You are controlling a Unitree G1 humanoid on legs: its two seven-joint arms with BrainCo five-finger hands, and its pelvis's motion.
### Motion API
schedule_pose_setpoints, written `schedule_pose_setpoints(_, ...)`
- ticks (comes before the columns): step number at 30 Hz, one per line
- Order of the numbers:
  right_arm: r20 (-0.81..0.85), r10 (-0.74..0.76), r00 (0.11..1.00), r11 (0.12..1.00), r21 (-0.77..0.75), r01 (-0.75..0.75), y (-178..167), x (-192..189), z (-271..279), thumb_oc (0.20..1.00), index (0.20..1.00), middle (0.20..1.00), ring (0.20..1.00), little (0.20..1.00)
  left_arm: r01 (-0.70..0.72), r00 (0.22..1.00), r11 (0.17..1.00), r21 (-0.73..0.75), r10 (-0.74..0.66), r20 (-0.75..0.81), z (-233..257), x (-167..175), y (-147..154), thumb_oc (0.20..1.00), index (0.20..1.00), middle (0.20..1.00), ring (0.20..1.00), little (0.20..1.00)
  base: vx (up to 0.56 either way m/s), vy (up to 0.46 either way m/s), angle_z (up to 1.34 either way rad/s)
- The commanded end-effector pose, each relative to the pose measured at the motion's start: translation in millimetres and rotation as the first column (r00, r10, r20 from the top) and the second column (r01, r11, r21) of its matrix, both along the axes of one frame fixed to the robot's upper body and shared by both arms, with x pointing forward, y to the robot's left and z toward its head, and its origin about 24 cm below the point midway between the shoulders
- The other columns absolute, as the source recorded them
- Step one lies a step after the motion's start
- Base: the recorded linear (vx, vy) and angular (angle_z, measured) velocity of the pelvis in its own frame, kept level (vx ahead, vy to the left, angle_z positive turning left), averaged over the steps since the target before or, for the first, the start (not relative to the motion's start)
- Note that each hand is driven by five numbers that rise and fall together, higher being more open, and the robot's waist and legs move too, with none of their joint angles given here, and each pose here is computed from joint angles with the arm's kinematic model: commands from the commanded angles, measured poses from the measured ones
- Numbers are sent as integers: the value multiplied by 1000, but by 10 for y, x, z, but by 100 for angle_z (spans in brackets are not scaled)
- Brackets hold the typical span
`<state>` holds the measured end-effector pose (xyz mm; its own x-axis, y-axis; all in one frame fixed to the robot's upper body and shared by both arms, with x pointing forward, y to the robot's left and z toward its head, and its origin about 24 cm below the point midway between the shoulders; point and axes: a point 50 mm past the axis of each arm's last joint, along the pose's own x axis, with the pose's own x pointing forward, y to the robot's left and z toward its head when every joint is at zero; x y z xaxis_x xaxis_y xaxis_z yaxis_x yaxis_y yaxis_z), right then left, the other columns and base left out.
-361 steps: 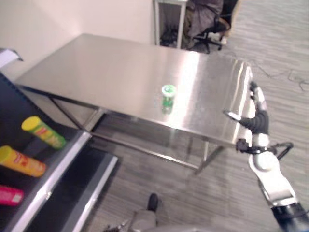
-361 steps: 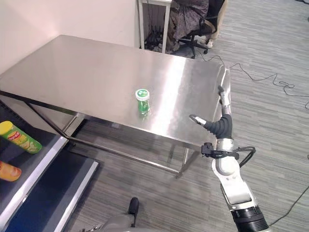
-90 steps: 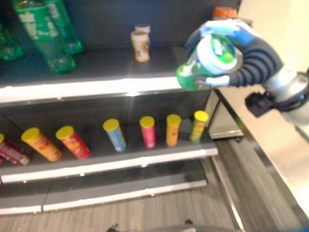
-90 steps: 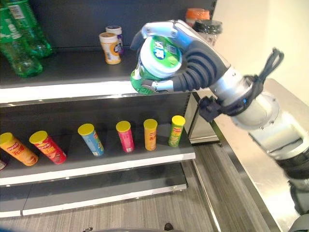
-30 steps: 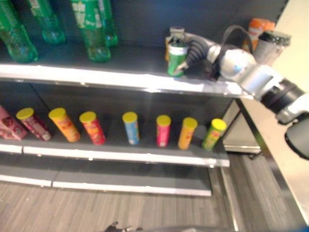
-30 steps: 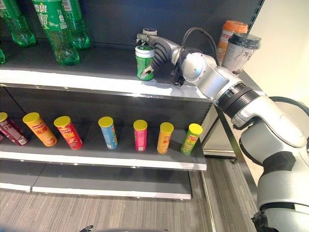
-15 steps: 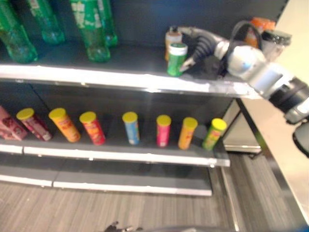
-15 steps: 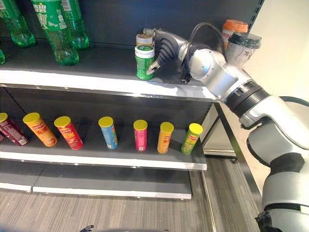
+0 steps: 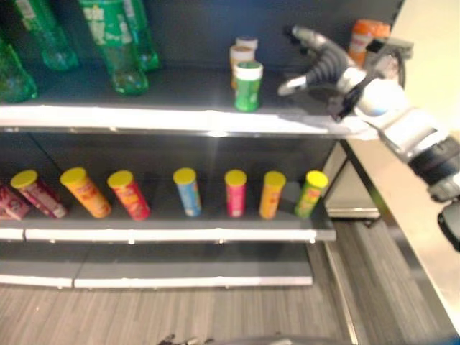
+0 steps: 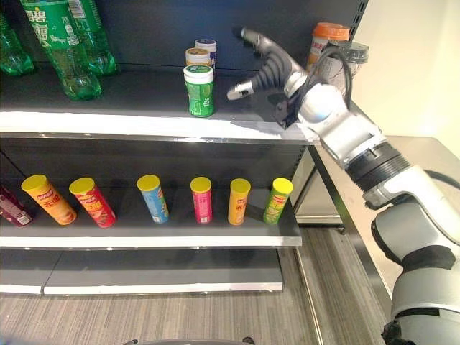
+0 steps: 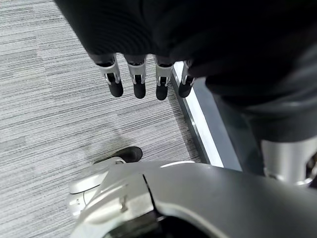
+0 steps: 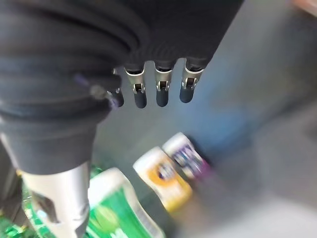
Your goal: Put the goods on the table back onto the shelves and tidy them up.
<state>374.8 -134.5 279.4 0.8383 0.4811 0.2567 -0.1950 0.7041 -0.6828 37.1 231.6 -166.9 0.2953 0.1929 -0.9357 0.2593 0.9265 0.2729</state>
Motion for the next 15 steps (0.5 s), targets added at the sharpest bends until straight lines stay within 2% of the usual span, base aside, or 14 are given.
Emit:
schedule_pose_setpoints(1, 8, 48, 999, 991, 127, -49, -76, -69, 309, 1000, 1000, 1000, 1000, 1000, 57, 997, 997, 49, -54, -60, 9, -67, 129, 1000, 1000, 1000, 1000, 1000, 0, 0, 0)
schedule_pose_setpoints(4, -59, 82, 995, 986, 150, -73, -79, -104, 249, 1000, 1000, 1000, 1000, 1000, 44, 997, 998, 45, -41, -72, 6, -119, 130, 1000, 1000, 1000, 1000, 1000, 0, 0, 0)
schedule_pose_setpoints(15, -32, 105, 994, 991, 82, -102, 10, -163, 320, 1000, 1000, 1000, 1000, 1000, 17, 997, 998, 53, -13, -72, 14, -128, 168, 1000, 1000, 1000, 1000, 1000, 0, 0, 0)
